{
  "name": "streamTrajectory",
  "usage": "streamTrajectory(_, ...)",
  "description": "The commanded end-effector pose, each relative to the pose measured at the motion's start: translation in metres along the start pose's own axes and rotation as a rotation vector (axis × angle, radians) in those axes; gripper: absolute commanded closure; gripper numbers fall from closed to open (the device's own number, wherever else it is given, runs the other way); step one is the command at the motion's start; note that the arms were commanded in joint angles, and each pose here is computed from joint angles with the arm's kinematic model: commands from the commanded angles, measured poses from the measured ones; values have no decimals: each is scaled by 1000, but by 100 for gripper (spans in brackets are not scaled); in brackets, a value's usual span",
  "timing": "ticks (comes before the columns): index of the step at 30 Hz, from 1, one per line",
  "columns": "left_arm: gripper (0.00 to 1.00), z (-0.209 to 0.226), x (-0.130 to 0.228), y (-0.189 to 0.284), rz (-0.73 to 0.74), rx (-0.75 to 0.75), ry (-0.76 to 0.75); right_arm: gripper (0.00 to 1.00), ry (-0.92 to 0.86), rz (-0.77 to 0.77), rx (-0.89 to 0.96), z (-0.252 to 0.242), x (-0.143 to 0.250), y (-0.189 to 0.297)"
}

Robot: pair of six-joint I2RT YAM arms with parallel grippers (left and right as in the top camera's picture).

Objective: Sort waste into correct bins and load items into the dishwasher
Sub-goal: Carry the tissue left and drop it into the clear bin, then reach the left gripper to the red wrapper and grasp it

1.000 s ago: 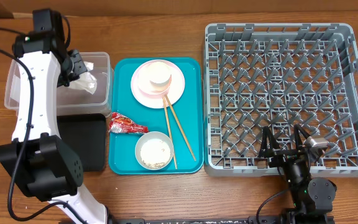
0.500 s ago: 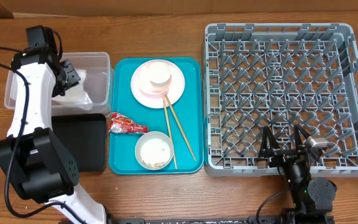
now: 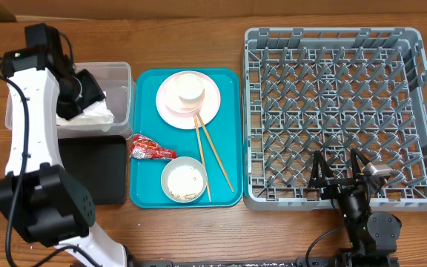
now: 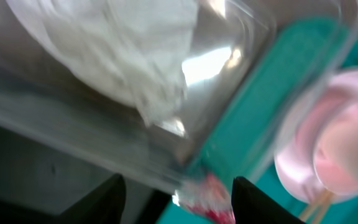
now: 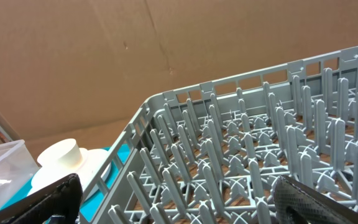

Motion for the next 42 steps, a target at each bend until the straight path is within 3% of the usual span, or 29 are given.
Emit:
streamTrajectory(1,44,-19,26,26,57,79,20,0,5,-5,10,-2,2,0)
streamTrajectory(9,59,-40,80,-4,225,-36,-40,0,5,-5,10,-2,2,0)
streamTrajectory(16,58,-62,130,-63,228,-139,33,0,5,-5,10,-2,2,0)
streamTrajectory(25,56,-64,148,-83,65,-283,154,0,5,-5,10,-2,2,0)
streamTrajectory(33,51,-78,163,-94,32,-256,125,0,5,-5,10,-2,2,0)
streamTrajectory(42,45,-69,171,-108,34,-275,207,0,5,-5,10,-2,2,0)
Point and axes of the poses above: each gripper's point midway between its finger pads, its own y axis back along the fingers, its own z axis along the line the jaws close on, x = y × z, the point moved 7 cm from there along y, back along the fingers, and after that the axes turned 5 degrees about y, right-handed, at the moved point
